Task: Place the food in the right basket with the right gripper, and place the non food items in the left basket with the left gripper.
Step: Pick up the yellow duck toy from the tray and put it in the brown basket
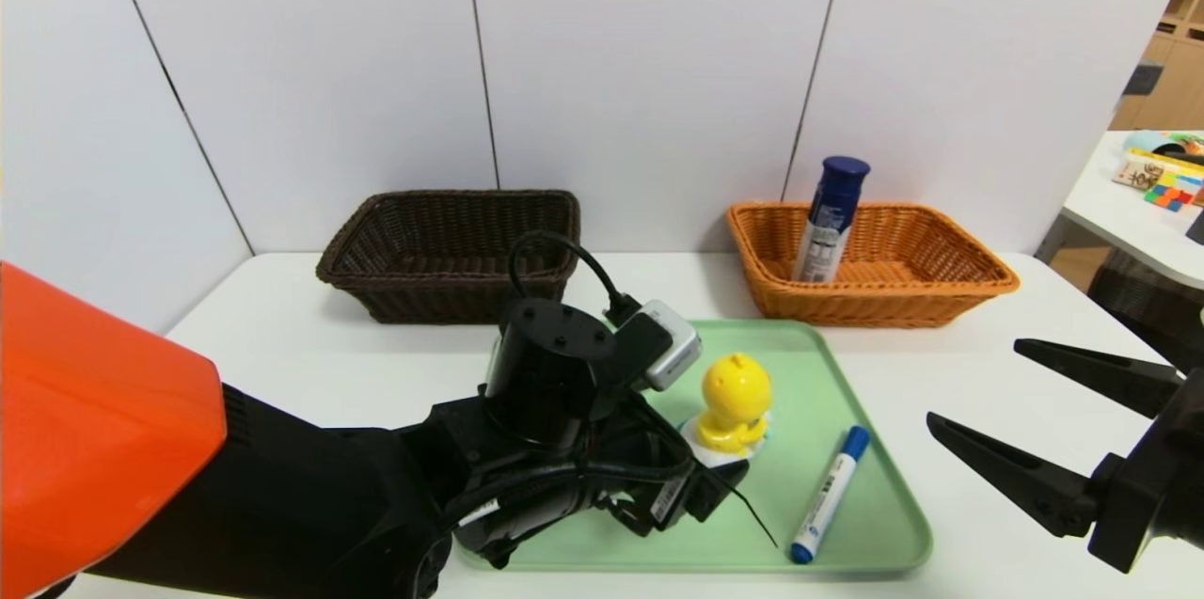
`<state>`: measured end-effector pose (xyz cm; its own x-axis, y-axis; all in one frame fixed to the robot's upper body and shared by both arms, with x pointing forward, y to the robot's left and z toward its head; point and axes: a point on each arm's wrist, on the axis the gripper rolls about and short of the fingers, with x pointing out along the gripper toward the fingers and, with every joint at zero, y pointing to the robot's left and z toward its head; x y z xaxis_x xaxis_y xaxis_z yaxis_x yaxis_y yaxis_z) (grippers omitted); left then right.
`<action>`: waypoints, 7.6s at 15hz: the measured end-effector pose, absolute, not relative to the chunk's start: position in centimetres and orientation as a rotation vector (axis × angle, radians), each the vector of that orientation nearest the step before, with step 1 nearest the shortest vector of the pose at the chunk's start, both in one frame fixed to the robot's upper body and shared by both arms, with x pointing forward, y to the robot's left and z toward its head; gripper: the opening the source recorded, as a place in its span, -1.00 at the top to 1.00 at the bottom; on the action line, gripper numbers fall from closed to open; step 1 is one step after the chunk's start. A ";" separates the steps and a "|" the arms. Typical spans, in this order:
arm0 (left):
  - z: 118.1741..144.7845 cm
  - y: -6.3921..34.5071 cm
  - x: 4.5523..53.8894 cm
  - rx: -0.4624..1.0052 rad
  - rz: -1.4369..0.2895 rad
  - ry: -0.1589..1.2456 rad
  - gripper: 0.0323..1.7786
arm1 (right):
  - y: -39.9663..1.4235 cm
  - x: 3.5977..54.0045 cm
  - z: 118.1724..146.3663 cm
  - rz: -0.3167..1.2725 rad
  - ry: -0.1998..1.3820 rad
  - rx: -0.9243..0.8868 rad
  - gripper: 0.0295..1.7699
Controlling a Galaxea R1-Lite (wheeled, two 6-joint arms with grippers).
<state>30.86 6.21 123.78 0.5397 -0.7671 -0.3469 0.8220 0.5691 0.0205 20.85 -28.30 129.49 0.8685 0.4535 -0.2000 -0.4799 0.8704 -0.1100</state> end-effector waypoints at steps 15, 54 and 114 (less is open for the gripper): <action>123.8 2.5 33.6 0.246 -0.961 0.377 -0.90 | -28.2 20.7 129.4 0.505 0.173 -0.162 -0.91; 124.9 1.1 34.2 0.234 -0.965 0.346 0.17 | -28.0 20.7 128.8 0.520 0.193 -0.181 -0.91; 132.0 26.8 50.8 0.211 -0.322 0.629 0.18 | -28.1 20.3 128.8 0.516 0.191 -0.213 -0.91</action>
